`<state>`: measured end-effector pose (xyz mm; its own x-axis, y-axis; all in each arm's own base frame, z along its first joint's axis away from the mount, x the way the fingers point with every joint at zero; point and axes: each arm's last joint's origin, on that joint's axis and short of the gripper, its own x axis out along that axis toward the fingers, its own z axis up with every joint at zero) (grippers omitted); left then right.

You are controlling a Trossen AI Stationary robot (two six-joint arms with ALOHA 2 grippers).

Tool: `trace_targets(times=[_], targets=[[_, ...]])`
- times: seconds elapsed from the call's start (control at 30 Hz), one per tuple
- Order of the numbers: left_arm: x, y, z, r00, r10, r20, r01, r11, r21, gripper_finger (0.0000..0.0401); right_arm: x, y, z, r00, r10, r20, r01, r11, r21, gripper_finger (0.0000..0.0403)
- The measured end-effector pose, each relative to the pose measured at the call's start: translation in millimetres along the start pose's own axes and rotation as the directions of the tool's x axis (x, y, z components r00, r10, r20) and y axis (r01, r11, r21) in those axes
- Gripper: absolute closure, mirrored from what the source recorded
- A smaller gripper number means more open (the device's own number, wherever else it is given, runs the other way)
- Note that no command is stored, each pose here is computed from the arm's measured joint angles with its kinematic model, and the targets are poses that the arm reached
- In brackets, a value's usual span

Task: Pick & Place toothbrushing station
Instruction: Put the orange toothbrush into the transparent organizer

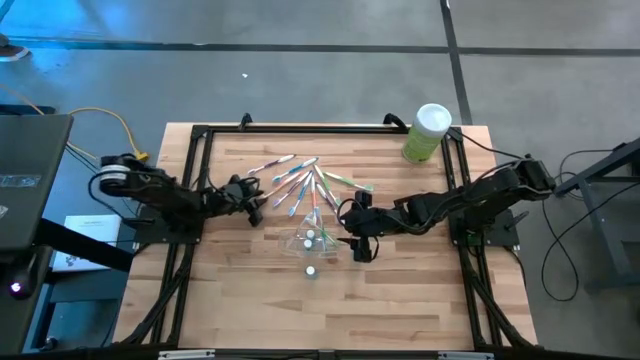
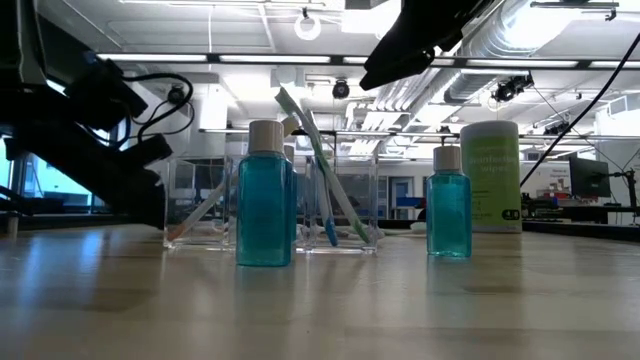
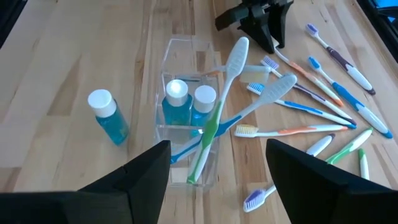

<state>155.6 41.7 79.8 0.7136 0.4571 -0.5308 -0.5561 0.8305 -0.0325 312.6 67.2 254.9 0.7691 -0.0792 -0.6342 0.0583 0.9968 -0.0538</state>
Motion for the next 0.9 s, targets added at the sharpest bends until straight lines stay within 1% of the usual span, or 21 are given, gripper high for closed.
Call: trace_targets(times=[0.07, 0.13, 0.33, 0.37, 0.47, 0.57, 0.77, 0.9], targets=[[2.7, -0.7, -1.9, 1.0, -0.01, -0.003, 0.01, 1.0, 0.011, 0.0281, 0.0, 0.0, 0.0, 1.0, 0.0, 0.0, 0.0, 1.0, 0.0, 0.0147], [5.2, -0.9, -4.7, 1.0, -0.009, -0.013, 0.009, 1.0, 0.015, 0.0296, 0.0, 0.0, 0.0, 1.0, 0.0, 0.0, 0.0, 1.0, 0.0, 0.0147], [10.4, -0.6, -12.7, 0.999, 0.002, -0.05, -0.001, 1.0, 0.01, 0.0377, 0.0, 0.0, 0.0, 1.0, 0.0, 0.0, 0.0, 1.0, 0.003, 0.0147], [11.1, -0.7, -13.1, 0.999, 0.002, -0.053, -0.002, 1.0, 0.005, 0.0385, 0.0, 0.0, 0.0, 1.0, 0.0, 0.0, 0.0, 1.0, 0.003, 0.0147], [11.2, -0.9, -12.9, 0.999, -0.002, -0.05, 0.002, 1.0, -0.009, 0.0389, 0.0, 0.0, 0.0, 1.0, 0.0, 0.0, 0.0, 1.0, 0.003, 0.0147], [10.8, -1.6, -10.6, 1.0, -0.014, -0.02, 0.012, 0.998, -0.059, 0.0389, 0.0, 0.0, 0.0, 1.0, 0.0, 0.0, 0.0, 1.0, 0.003, 0.0147], [8.4, -11.3, -0.4, 0.991, -0.097, 0.094, 0.104, 0.991, -0.078, 0.0391, 0.0, 0.0, 0.0, 1.0, 0.0, 0.0, 0.0, 1.0, 0.003, 0.0147], [6.6, -15.2, 0.8, 0.99, -0.074, 0.124, 0.083, 0.994, -0.073, 0.0391, 0.0, 0.0, 0.0, 1.0, 0.0, 0.0, 0.0, 1.0, 0.003, 0.0147]])
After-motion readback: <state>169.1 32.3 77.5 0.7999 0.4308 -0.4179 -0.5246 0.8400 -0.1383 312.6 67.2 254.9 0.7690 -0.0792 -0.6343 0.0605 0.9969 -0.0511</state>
